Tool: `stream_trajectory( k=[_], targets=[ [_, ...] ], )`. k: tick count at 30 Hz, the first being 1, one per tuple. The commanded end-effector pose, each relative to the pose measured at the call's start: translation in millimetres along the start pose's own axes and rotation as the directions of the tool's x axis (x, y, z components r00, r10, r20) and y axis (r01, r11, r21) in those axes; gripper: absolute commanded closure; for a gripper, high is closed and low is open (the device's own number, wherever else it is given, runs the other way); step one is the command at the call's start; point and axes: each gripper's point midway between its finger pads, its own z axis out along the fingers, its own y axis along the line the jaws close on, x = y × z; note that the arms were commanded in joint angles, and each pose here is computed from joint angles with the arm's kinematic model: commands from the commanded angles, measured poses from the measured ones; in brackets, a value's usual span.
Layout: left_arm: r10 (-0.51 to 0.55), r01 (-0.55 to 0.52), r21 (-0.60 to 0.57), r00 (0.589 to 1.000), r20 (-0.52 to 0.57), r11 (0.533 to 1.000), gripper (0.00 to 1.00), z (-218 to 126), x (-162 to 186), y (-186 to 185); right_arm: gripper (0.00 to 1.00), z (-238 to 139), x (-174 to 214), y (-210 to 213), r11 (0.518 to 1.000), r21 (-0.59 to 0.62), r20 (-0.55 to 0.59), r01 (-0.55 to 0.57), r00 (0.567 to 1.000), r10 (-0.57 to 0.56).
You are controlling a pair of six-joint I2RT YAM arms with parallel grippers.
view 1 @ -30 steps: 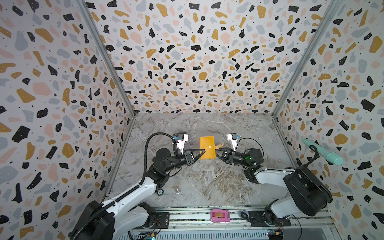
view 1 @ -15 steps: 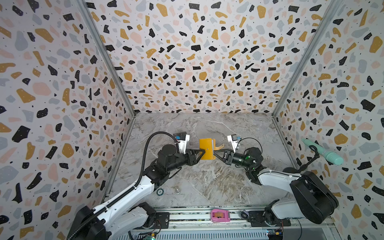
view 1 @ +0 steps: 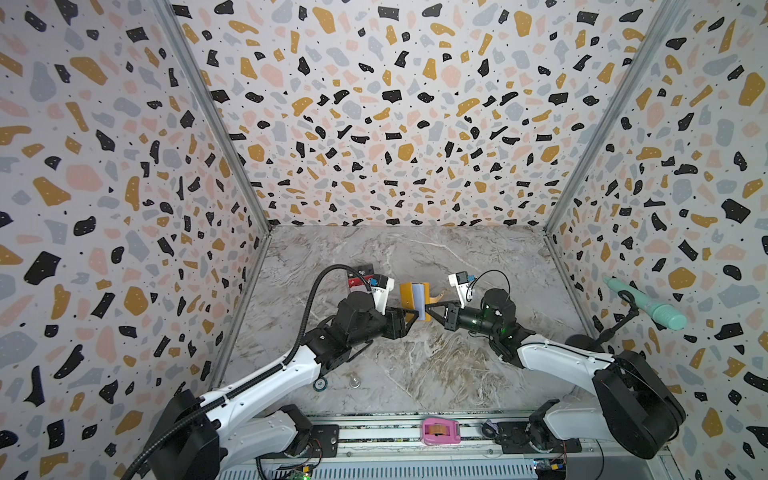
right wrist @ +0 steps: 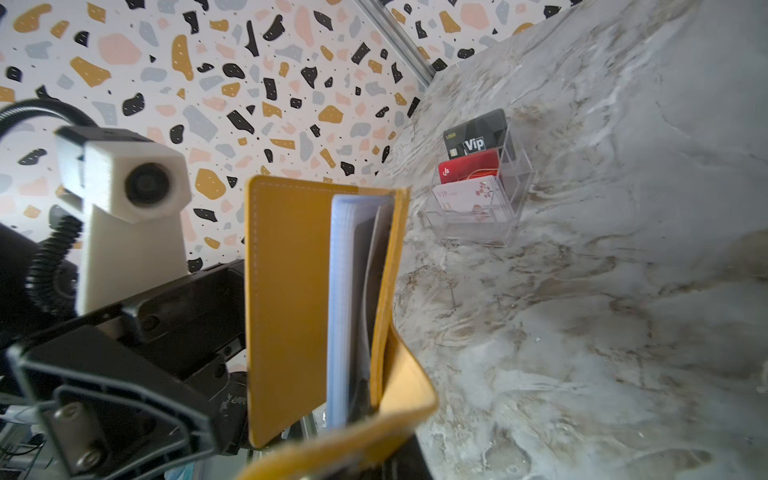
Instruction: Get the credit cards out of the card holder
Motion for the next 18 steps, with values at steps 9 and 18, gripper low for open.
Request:
stream_trajectory(
  k=[9, 18],
  targets=[
    [-0.004, -0.002, -0.211, 1.000, -0.030, 0.977, 0.55, 15.9, 8.7, 38.9, 1.00, 6.0, -11.4, -17.2, 0.975, 0.211, -0.049, 0.070, 0.997, -0.061],
    [-0.030, 0.013, -0.229, 0.997, -0.073, 0.973, 0.80, 28.3, 37.8, 59.2, 1.00, 7.8, 9.8, -39.8, 0.952, 0.304, -0.135, 0.036, 0.991, 0.005]
  ],
)
